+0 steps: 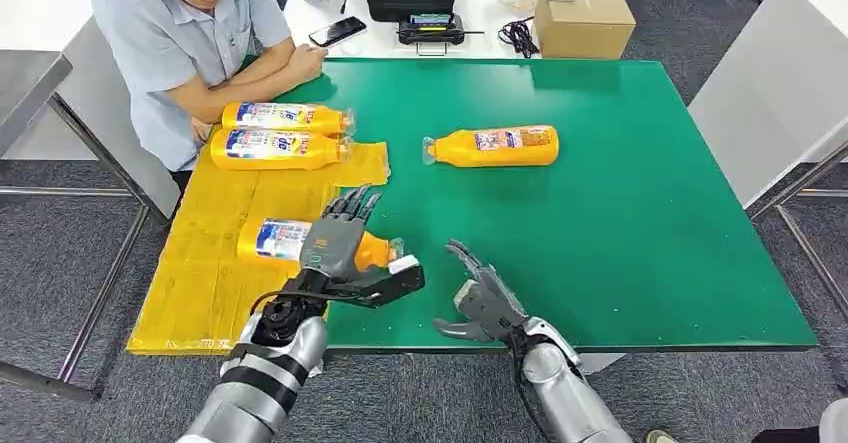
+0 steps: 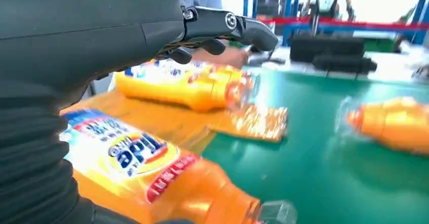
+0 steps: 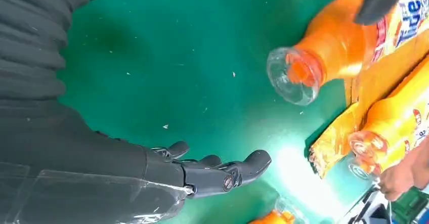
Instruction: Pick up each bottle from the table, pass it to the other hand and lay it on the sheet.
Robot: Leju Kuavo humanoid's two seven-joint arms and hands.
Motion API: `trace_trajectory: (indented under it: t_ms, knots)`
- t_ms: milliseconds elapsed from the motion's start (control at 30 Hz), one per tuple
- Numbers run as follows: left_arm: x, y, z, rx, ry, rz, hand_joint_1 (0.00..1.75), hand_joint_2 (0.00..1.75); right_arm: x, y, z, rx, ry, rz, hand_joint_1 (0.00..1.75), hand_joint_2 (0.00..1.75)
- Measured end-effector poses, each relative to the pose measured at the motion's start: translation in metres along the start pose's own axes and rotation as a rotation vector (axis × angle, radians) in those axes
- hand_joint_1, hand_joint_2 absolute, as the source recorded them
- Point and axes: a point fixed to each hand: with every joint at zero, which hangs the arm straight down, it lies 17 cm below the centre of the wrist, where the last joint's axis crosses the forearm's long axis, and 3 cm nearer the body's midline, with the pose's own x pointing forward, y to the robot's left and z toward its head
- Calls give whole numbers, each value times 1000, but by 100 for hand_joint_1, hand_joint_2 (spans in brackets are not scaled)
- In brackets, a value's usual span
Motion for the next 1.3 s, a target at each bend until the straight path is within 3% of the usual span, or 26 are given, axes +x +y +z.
trace_trajectory:
  t_ms: [200, 333, 367, 467, 667, 767, 1000, 1300]
  knots:
    - [18, 30, 3, 94, -40, 64, 0, 175, 9, -6, 1, -31, -27, 19, 0, 175]
    - [29, 37, 12, 94, -54, 419, 0, 175, 23, -26, -1, -131, -37, 22, 0, 175]
    - [31, 38, 15, 95, -54, 525, 0, 175, 23, -32, 0, -153, -28, 60, 0, 175]
    - [32, 41, 24, 109, -40, 787, 0, 175, 29, -57, 3, -225, -20, 395, 0, 175]
    - [31, 40, 30, 115, -18, 969, 0, 175, 43, -83, 7, -293, -14, 702, 0, 175]
    - [34, 39, 34, 123, -16, 1023, 0, 175, 44, -94, 9, -297, 6, 869, 0, 175]
    - [36, 42, 38, 128, -12, 1086, 0, 175, 39, -108, 15, -302, 40, 1025, 0, 175]
    - [37, 49, 42, 140, -20, 1093, 0, 175, 31, -118, 22, -293, 65, 1090, 0, 175]
